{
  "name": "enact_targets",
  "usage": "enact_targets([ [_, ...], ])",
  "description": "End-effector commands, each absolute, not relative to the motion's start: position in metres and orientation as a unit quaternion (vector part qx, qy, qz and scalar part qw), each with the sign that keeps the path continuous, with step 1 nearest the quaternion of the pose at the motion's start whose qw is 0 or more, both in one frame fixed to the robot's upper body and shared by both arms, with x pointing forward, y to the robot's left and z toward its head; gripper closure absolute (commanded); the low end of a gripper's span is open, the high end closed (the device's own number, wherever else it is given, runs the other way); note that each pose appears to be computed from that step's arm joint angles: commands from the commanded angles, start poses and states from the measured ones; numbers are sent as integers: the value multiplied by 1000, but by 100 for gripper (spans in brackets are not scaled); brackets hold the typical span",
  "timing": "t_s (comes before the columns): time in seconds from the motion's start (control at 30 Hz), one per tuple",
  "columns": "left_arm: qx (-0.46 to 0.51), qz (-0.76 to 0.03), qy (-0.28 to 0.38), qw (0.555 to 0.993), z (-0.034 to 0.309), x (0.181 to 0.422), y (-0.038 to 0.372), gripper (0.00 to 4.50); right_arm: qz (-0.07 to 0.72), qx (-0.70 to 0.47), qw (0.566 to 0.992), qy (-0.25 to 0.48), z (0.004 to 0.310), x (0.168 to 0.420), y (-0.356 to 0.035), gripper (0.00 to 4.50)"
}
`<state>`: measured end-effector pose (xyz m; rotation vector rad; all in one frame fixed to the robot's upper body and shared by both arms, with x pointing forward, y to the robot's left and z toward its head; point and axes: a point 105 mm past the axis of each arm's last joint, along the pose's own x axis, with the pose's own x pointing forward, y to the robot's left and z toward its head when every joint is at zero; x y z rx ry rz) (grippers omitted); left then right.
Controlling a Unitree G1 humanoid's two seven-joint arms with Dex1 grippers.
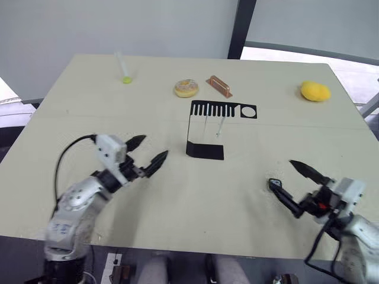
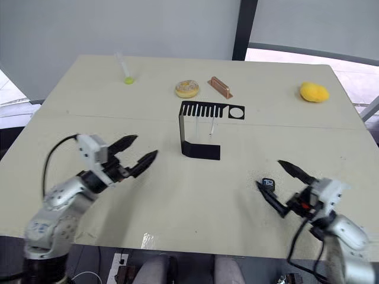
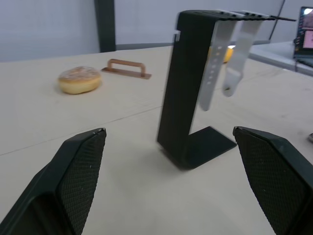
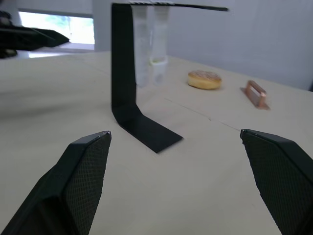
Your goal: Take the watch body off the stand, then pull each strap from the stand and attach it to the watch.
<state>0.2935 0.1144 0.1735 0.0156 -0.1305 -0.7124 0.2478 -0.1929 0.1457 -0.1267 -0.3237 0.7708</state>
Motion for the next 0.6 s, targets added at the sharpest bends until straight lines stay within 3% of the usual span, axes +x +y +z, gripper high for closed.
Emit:
enact_targets([
  [0.03,37,-318,-88,943,180,303,96,0,384,-59,906,-168,152,254,-175,2],
  [0.3,30,-257,-83,962,161,337,84,0,411,-45,894,-172,143,264,-140,2],
  [0.6,0,-222,-78,972,155,359,83,0,381,-34,906,-181,146,271,-132,2],
])
